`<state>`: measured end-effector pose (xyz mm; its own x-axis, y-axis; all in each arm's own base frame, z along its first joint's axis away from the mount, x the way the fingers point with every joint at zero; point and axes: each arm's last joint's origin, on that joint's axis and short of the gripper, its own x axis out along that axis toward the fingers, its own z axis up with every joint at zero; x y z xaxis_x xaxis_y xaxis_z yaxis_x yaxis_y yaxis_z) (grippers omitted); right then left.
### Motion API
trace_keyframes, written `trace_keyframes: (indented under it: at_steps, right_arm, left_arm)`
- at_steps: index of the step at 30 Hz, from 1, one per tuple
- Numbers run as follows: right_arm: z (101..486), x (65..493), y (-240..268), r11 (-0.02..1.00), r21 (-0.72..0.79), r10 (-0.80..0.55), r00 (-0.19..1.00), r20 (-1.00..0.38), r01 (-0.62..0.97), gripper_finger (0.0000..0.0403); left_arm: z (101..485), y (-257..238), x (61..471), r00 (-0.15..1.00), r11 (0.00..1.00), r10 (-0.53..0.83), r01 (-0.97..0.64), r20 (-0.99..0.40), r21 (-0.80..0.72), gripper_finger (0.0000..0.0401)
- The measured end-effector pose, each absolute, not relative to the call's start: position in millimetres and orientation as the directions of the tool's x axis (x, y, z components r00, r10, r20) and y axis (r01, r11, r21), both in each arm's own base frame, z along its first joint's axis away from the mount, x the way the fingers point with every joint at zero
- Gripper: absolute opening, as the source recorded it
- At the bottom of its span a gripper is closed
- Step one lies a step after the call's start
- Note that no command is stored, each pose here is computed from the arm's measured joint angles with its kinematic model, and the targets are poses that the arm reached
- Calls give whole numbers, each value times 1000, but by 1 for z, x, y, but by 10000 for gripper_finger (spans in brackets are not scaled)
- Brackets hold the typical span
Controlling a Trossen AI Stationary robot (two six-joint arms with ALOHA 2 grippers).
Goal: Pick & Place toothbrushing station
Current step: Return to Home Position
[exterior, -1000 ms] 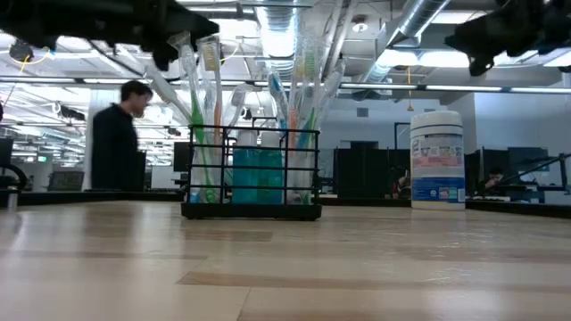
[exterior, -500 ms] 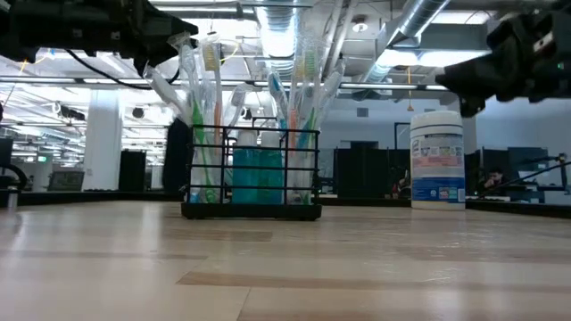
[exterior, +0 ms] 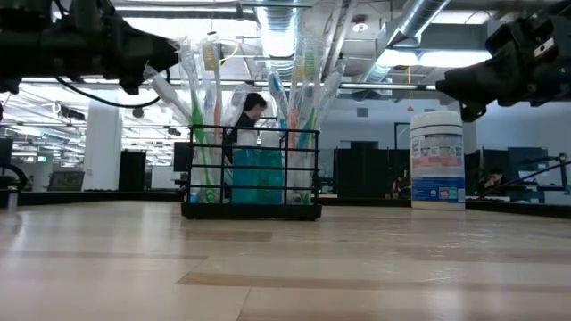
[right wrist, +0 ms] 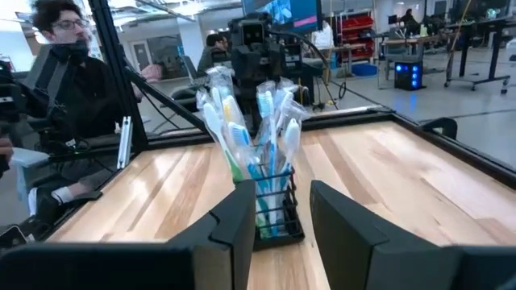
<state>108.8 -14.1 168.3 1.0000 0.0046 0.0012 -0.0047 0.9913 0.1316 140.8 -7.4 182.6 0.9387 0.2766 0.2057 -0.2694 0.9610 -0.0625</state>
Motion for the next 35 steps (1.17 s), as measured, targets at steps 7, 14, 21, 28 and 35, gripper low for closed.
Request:
trace_keyframes:
  at_steps: [7,14,21,28,35]
  right_arm:
    - [164,108,-16,990,139,-16,999,-44,22,111]
    - [160,108,-16,989,146,-16,997,-81,28,111]
    - [160,108,-16,989,147,-16,996,-85,28,111]
    - [160,108,-16,989,147,-16,996,-85,28,111]
    - [159,108,-16,989,147,-15,996,-86,28,111]
  left_arm:
    - [183,-7,141,939,961,275,-266,208,-68,145]
    - [183,-7,141,939,962,273,-264,209,-69,145]
    - [183,-7,141,939,962,273,-264,210,-69,145]
    - [183,-7,141,939,962,272,-263,209,-69,145]
    - [183,-7,141,939,962,272,-264,209,-70,145]
